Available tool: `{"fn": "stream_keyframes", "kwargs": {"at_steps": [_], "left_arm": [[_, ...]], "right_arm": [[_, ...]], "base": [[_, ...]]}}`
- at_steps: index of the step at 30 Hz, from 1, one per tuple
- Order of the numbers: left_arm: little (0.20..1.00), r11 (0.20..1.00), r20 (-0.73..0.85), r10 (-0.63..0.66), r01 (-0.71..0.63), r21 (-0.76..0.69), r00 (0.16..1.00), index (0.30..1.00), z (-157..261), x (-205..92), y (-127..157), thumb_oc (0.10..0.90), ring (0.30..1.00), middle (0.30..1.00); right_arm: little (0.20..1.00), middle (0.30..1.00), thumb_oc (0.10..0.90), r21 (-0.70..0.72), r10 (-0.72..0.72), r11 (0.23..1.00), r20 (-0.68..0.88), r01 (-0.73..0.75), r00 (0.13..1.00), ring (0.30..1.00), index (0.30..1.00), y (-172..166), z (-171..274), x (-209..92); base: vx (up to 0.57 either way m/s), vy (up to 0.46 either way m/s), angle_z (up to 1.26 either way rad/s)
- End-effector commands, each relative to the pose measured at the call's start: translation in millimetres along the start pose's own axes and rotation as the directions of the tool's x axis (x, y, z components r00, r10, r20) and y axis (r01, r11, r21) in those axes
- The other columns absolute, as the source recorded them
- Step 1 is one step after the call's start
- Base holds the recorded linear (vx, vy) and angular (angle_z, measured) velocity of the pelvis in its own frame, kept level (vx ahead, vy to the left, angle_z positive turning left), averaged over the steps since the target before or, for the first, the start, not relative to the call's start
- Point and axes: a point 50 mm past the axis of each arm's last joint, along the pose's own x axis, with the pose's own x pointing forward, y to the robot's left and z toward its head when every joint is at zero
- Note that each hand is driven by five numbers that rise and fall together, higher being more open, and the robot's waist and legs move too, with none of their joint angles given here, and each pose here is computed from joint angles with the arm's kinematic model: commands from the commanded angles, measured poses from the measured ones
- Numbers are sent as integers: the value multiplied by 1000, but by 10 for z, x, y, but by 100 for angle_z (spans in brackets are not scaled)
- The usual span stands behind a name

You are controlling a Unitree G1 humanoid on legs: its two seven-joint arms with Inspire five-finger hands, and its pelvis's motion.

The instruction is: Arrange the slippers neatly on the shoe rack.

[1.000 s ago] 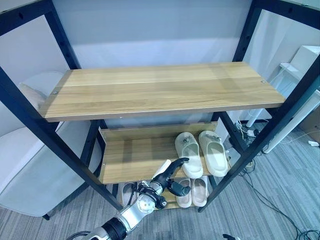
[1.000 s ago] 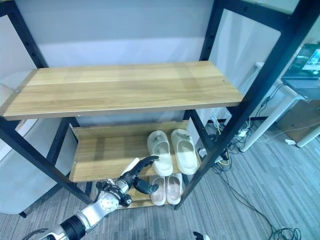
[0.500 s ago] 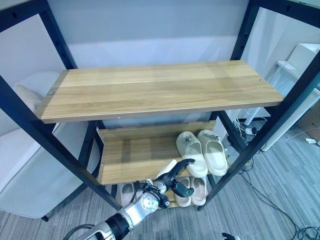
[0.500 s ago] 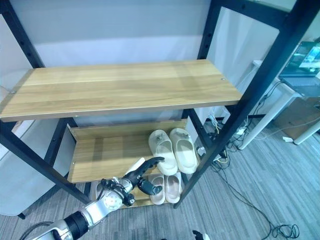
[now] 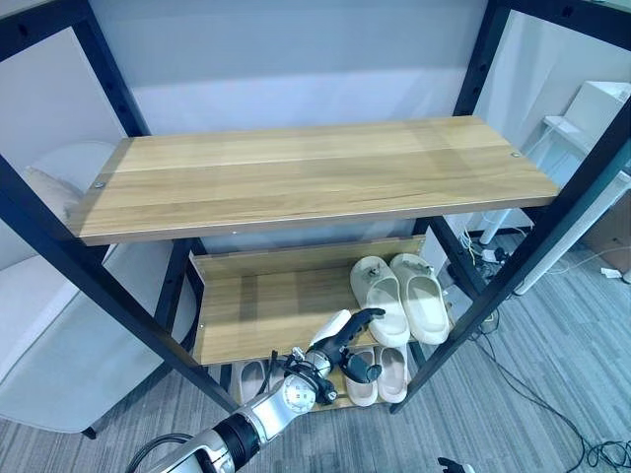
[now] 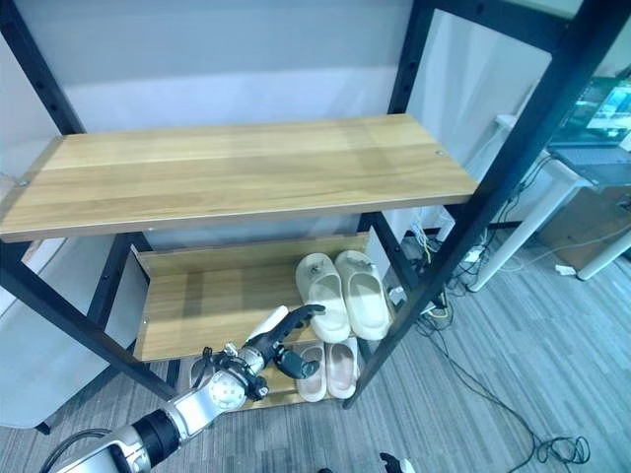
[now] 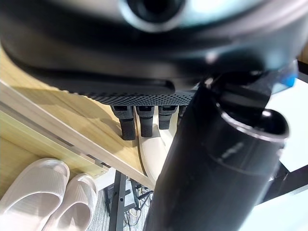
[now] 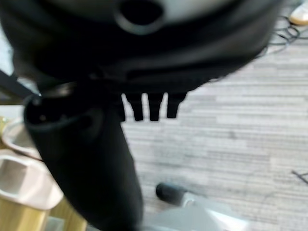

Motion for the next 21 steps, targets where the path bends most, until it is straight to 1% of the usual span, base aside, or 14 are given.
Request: {"fn": "stream_keyframes", "kwargs": {"at_steps": [1,6,10,13,16,21], "left_arm": [[900,999,325,-19,32,-35,946,900,950,429,-78,800,900,900],[900,998,372,10,13,-57,928,900,1042,412,46,800,900,900],[900,997,405,56,-28,-75,913,900,1057,358,254,800,900,900],[900,996,403,74,-49,-73,912,900,1019,325,339,800,900,900],[900,994,423,103,-76,-81,900,900,1000,237,507,800,900,900],[900,996,435,90,-75,-52,896,900,961,158,584,800,900,900]], "right_arm": [[900,900,800,-11,-13,1000,8,13,1000,900,900,-82,-4,21],[900,900,800,-7,-23,1000,4,23,1000,900,900,-108,-17,24],[900,900,800,12,-23,1000,-9,23,1000,900,900,-118,-35,25],[900,900,800,18,-19,1000,-13,20,1000,900,900,-114,-36,25],[900,900,800,39,-13,999,-30,14,999,900,900,-99,-51,23],[900,900,800,37,4,999,-39,-2,999,900,900,-60,-71,12]], "base": [[0,0,0],[0,0,0],[0,0,0],[0,0,0],[0,0,0],[0,0,0]]}}
